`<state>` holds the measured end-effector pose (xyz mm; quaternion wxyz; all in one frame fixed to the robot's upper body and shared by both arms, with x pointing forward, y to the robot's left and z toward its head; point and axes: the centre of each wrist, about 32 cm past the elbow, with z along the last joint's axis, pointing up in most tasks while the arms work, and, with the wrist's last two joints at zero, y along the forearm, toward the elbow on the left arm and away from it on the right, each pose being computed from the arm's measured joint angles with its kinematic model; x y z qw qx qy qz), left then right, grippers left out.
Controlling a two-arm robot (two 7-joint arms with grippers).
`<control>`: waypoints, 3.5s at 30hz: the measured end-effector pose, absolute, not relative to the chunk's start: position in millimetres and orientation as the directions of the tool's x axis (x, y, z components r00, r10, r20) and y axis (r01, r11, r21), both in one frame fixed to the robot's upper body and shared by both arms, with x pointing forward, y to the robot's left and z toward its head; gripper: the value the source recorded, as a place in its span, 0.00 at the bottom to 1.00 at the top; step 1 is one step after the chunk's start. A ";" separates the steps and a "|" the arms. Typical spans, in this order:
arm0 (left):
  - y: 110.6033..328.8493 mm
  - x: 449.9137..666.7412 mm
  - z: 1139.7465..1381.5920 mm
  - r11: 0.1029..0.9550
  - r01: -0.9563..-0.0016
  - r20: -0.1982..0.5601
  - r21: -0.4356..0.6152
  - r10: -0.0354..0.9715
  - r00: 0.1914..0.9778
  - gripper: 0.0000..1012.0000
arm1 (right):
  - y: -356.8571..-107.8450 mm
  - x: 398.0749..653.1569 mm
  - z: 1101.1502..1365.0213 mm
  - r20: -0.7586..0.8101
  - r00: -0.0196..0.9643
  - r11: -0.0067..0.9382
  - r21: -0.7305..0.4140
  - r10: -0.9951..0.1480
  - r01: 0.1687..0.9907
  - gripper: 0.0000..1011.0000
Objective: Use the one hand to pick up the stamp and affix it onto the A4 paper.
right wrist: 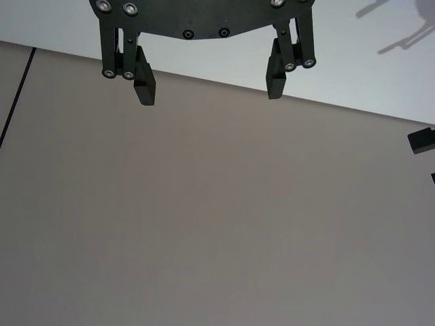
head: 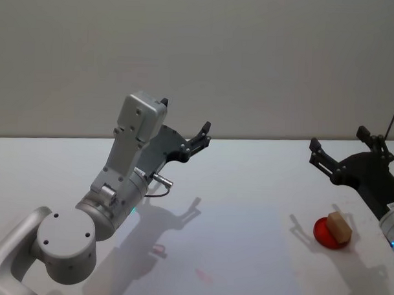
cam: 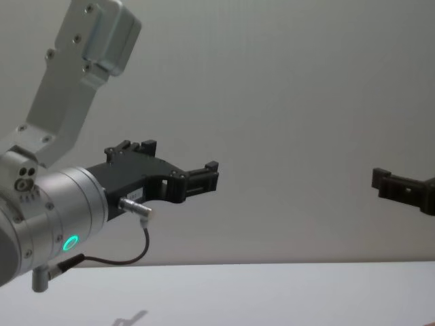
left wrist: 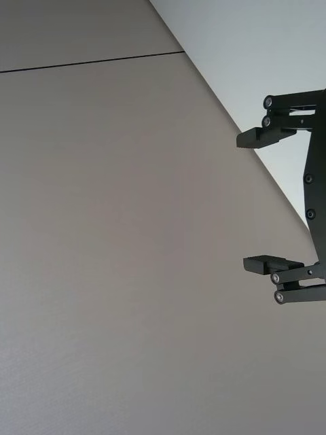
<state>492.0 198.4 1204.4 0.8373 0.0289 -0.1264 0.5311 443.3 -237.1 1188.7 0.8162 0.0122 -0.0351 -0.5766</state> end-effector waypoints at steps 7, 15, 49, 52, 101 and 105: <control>198.4 492.0 1204.4 0.434 -0.897 0.242 -0.086 0.882 0.404 0.99 | -237.1 443.3 1188.7 0.043 0.333 0.335 0.060 -0.942 0.940 0.99; 198.4 492.0 1204.4 0.434 -0.897 0.242 -0.086 0.882 0.404 0.99 | -237.1 443.3 1188.7 0.043 0.333 0.335 0.060 -0.942 0.940 0.99; 198.4 492.0 1204.4 0.434 -0.897 0.242 -0.086 0.882 0.404 0.99 | -257.1 432.4 1193.6 0.053 0.322 0.323 0.015 -0.945 0.946 0.99; 198.4 492.0 1204.4 0.434 -0.897 0.242 -0.086 0.882 0.404 0.99 | -262.1 428.0 1192.8 0.054 0.320 0.321 -0.004 -0.946 0.947 0.99; 198.4 492.0 1204.4 0.434 -0.897 0.242 -0.086 0.882 0.404 0.99 | -291.0 414.0 1148.9 0.098 0.379 0.346 -0.246 -0.920 0.905 0.99; 198.4 492.0 1204.4 0.434 -0.897 0.242 -0.086 0.882 0.404 0.99 | -291.4 414.4 1146.9 0.107 0.383 0.346 -0.256 -0.918 0.903 0.99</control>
